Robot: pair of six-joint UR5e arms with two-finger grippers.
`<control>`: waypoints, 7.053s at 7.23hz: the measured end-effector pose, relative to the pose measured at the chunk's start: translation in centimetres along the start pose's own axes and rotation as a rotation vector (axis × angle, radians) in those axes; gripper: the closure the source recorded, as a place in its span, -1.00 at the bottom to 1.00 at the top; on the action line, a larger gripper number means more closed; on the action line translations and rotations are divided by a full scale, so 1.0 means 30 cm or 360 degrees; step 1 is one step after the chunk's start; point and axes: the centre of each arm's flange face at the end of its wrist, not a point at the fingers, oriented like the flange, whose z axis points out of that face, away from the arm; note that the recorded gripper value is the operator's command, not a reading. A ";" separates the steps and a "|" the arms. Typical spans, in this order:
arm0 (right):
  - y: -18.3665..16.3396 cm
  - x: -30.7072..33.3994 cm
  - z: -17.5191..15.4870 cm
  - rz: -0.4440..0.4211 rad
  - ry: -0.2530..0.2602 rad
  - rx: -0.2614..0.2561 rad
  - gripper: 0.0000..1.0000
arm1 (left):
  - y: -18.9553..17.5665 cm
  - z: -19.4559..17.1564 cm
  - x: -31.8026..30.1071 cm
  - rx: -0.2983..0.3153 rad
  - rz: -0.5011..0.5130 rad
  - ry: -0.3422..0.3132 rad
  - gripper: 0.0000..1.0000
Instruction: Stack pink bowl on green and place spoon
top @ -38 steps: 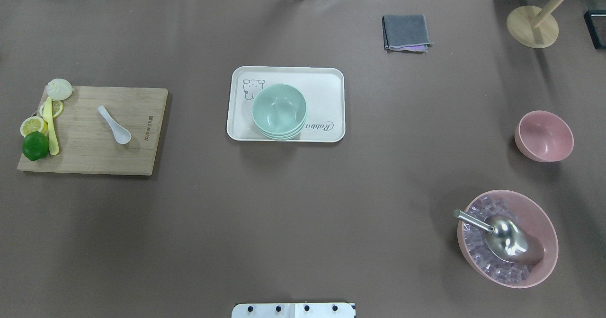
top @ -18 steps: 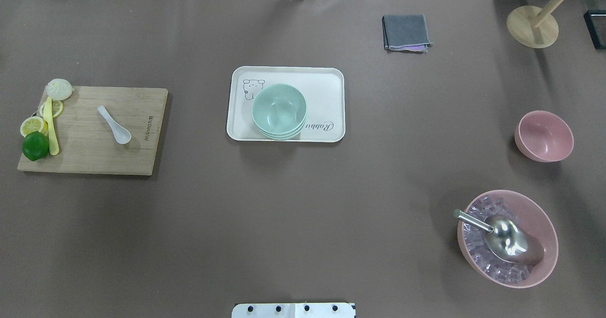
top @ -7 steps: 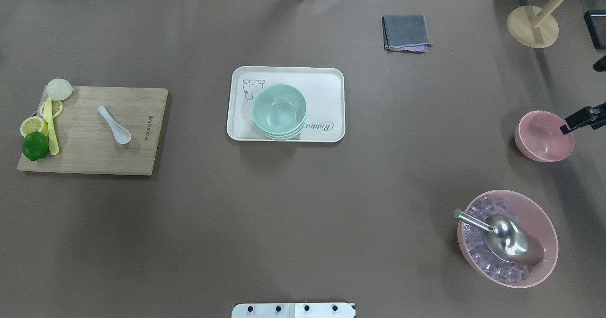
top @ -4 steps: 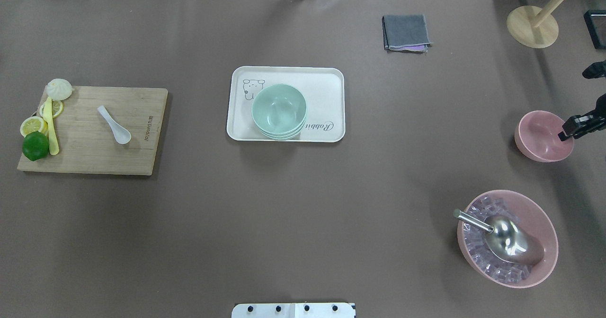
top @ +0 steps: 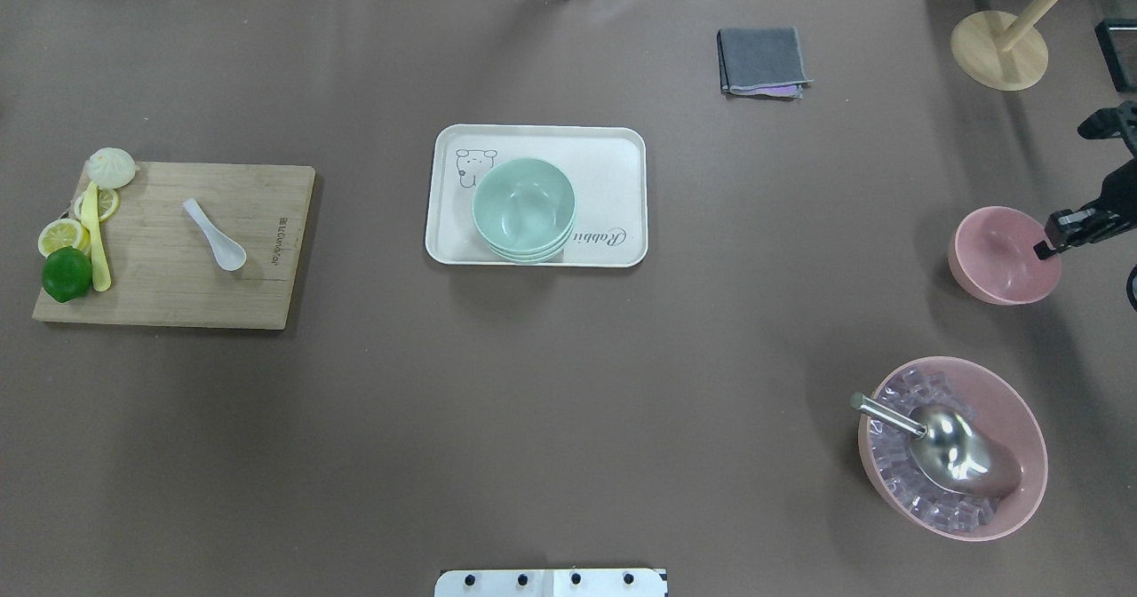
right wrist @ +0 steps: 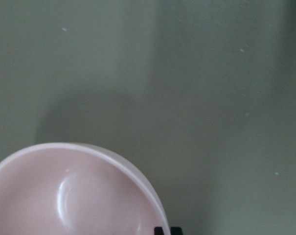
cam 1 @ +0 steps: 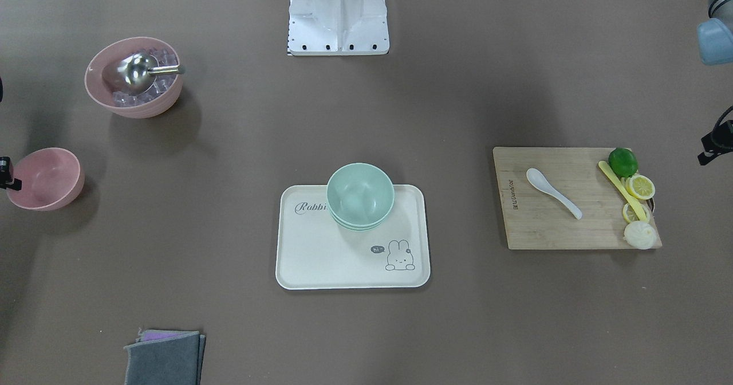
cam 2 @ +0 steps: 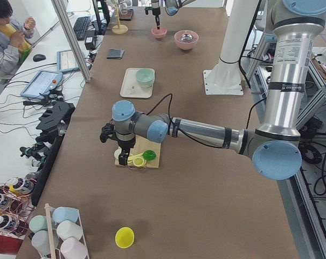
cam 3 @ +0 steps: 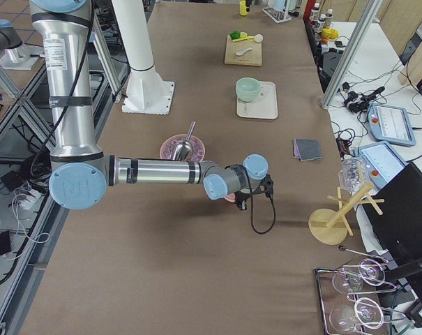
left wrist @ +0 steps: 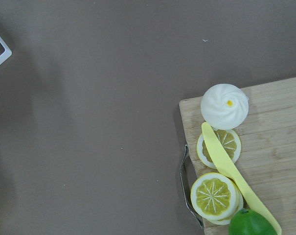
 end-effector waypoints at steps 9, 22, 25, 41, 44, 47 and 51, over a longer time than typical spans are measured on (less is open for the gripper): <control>-0.256 -1.988 0.016 0.0653 -0.0240 0.0301 1.00 | -0.151 0.195 0.803 -0.0150 -0.0368 0.0160 -0.95; -0.310 -1.830 -0.128 0.0826 -0.0380 0.0282 -1.00 | -0.149 0.429 0.779 -0.0225 -0.0876 0.0066 1.00; -0.293 -1.577 -0.197 0.0770 -0.0366 0.0242 -1.00 | -0.304 0.208 1.083 -0.0164 -0.0912 0.0292 1.00; -0.197 -0.916 -0.177 0.0546 -0.0136 0.0270 -1.00 | -0.366 -0.043 1.752 0.0075 -0.0697 0.0735 -0.96; -0.192 -0.702 -0.231 0.0436 -0.0060 0.0303 -1.00 | -0.294 -0.066 1.177 0.0114 -0.0493 0.0630 -0.96; -0.121 -0.217 -0.292 0.0120 0.0107 0.0297 -1.00 | -0.055 0.030 0.433 0.0153 -0.0043 0.0299 -0.96; -0.006 0.280 -0.292 -0.0119 0.0231 0.0208 -1.00 | 0.153 0.057 -0.157 -0.0020 0.0287 -0.0025 -0.96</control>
